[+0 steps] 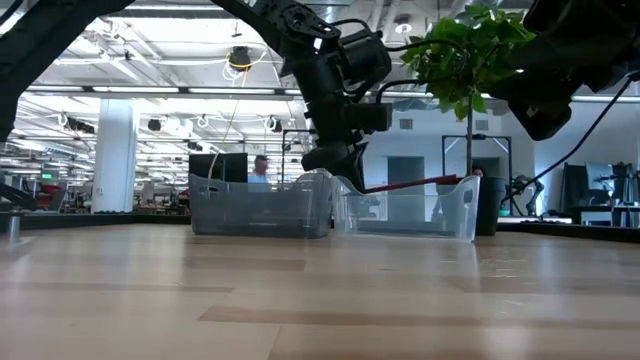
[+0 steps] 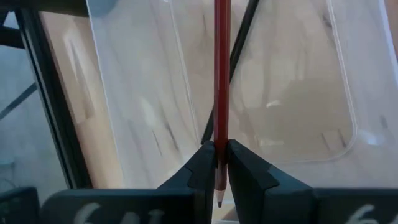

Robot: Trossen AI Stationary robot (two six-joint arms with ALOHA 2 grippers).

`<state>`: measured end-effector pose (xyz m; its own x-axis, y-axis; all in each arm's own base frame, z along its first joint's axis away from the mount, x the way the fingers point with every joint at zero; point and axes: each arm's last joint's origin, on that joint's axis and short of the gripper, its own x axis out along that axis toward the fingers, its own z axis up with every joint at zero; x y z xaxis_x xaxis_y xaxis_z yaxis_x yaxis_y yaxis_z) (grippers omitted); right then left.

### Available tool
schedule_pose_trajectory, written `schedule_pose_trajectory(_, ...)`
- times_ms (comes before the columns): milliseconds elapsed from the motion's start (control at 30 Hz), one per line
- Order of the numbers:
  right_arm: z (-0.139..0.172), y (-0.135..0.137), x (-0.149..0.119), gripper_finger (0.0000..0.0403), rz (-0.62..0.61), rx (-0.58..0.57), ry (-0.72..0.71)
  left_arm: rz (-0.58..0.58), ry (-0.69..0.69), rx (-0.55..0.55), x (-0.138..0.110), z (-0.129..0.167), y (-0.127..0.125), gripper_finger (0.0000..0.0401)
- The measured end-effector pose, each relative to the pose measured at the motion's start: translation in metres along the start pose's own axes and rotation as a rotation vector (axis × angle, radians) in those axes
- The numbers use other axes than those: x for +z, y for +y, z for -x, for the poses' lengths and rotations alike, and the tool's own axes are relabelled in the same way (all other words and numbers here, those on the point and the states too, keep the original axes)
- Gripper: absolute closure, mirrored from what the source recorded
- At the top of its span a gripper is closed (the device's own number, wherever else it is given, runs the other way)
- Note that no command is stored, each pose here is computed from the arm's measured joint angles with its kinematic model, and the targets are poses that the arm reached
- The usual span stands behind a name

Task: Sort pens & pencils
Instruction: Put the brown colored pencil into the transparent bin

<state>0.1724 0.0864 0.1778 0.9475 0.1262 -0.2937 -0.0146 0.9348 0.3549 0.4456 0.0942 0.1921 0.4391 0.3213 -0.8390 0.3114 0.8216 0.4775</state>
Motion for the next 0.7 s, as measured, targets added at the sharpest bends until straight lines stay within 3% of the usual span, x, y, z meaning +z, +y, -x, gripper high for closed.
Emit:
schedule_pose_trajectory(333, 0.0, 0.0, 0.0, 0.0234, 0.0, 0.0, 0.0, 0.02, 0.004, 0.011, 0.0005, 0.0003, 0.0, 0.037)
schedule_pose_trajectory(700, 0.0, -0.0001, -0.0002, 0.0234, -0.024, 0.0, 0.002, -0.035, 0.024, -0.004, -0.0007, 0.0006, -0.0024, 0.0369)
